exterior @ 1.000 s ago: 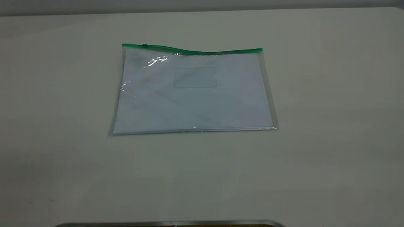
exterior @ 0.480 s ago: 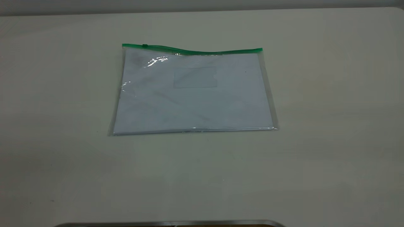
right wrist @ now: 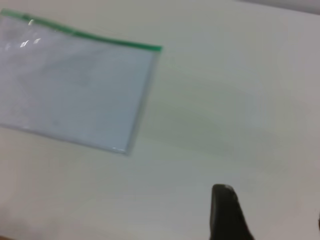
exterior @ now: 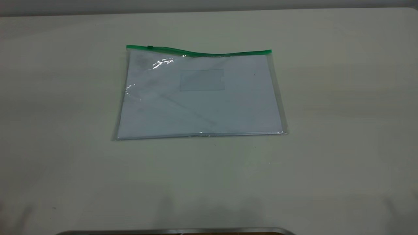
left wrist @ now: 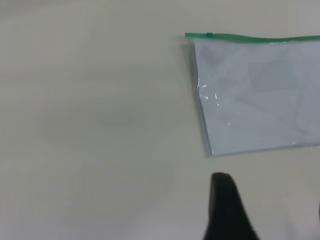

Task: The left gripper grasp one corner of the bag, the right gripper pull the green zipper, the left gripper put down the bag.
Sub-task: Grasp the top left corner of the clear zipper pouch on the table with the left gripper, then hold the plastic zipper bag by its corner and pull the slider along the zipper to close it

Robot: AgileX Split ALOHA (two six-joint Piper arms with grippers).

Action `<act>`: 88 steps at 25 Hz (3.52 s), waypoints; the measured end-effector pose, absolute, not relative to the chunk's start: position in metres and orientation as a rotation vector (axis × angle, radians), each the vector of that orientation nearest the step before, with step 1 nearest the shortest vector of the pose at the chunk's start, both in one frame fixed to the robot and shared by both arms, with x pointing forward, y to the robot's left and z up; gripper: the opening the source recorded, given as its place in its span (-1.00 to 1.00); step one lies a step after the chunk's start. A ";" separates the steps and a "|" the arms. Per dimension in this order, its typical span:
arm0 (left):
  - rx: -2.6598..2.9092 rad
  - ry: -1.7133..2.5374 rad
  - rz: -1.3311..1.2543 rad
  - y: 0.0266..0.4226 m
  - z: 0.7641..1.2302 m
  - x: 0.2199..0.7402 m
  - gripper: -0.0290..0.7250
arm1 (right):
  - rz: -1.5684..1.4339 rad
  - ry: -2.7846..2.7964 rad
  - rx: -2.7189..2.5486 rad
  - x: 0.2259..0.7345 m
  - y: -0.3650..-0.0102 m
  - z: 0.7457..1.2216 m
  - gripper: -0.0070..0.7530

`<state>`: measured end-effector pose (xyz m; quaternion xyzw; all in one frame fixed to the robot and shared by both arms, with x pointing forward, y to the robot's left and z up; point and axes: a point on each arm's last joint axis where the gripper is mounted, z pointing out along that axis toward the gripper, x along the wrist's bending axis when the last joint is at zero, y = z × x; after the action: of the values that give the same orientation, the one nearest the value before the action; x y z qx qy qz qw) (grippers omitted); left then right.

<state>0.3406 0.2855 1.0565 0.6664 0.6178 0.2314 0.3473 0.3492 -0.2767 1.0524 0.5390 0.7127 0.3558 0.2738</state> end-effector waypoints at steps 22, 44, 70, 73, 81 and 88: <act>2.008 1.810 0.200 0.284 0.945 0.590 0.63 | 1.333 2.271 1.500 0.579 -0.226 0.956 0.28; 1.948 1.507 -0.250 0.250 0.780 0.720 0.63 | 1.476 2.460 1.409 0.668 -0.152 0.875 0.28; 2.129 0.878 -0.013 0.199 0.769 0.723 -0.79 | 1.731 2.666 1.028 0.745 -0.119 0.829 0.27; 2.110 0.721 0.023 0.194 0.774 0.722 -0.78 | 1.797 2.684 0.942 0.749 -0.116 0.831 0.26; 2.095 0.404 0.120 0.188 0.781 0.720 -0.76 | 1.792 2.680 0.826 0.747 -0.094 0.834 0.22; 2.090 0.390 0.121 0.187 0.782 0.719 -0.75 | 1.782 2.607 0.856 0.746 -0.073 0.819 0.22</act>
<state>0.7194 0.1873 0.7817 0.8583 0.1602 0.0495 0.4849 0.7456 -0.0730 0.8191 0.2612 0.7950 0.5436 -0.0650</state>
